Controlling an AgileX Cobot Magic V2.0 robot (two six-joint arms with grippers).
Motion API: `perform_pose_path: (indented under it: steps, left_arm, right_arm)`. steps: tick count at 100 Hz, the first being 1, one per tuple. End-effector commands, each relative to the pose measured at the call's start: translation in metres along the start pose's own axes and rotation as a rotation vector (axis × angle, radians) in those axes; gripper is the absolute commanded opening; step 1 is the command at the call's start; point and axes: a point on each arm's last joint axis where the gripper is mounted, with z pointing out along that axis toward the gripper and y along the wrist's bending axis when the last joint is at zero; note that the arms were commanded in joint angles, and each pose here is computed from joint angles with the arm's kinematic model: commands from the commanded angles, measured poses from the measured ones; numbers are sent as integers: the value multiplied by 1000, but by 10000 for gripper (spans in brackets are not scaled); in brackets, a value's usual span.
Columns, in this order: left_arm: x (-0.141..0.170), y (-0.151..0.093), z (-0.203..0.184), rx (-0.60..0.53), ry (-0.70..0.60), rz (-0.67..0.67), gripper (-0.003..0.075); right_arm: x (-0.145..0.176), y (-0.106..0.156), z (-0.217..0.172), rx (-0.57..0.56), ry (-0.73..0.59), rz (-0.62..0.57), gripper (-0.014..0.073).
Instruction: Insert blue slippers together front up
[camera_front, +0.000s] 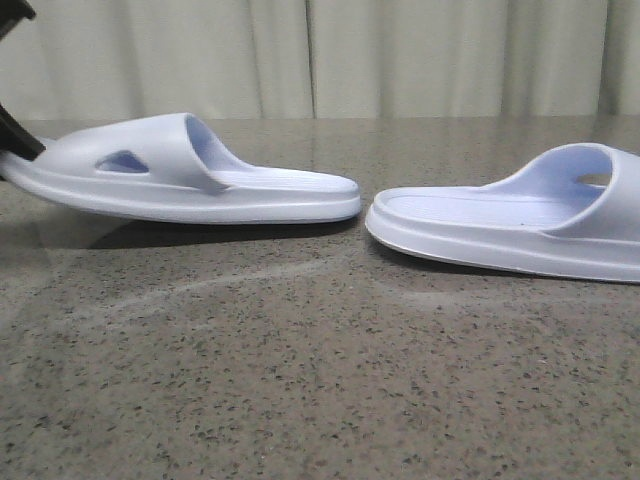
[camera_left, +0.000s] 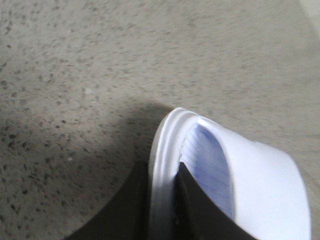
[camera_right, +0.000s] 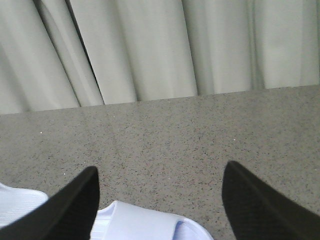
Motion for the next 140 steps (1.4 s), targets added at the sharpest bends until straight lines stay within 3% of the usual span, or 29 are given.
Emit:
perform_pose_path:
  steps: [1, 45, 72, 111, 140]
  left_arm:
    - [-9, -14, -23, 72, -74, 13, 17]
    - [3, -31, -99, 259, -122, 34, 17]
    - [7, -34, -114, 304, -137, 39, 16]
    - [8, -34, -113, 304, -135, 40, 16]
    - [8, -34, -113, 298, -136, 49, 16]
  right_arm:
    - [-17, 1, -1, 5, -101, -2, 445]
    - [-18, 1, -1, 6, -109, -2, 445]
    - [-14, 1, 1, 4, -64, -1, 445]
    - [6, -8, 29, 96, 184, 258, 445]
    - [18, -15, 51, 171, 306, 329, 445]
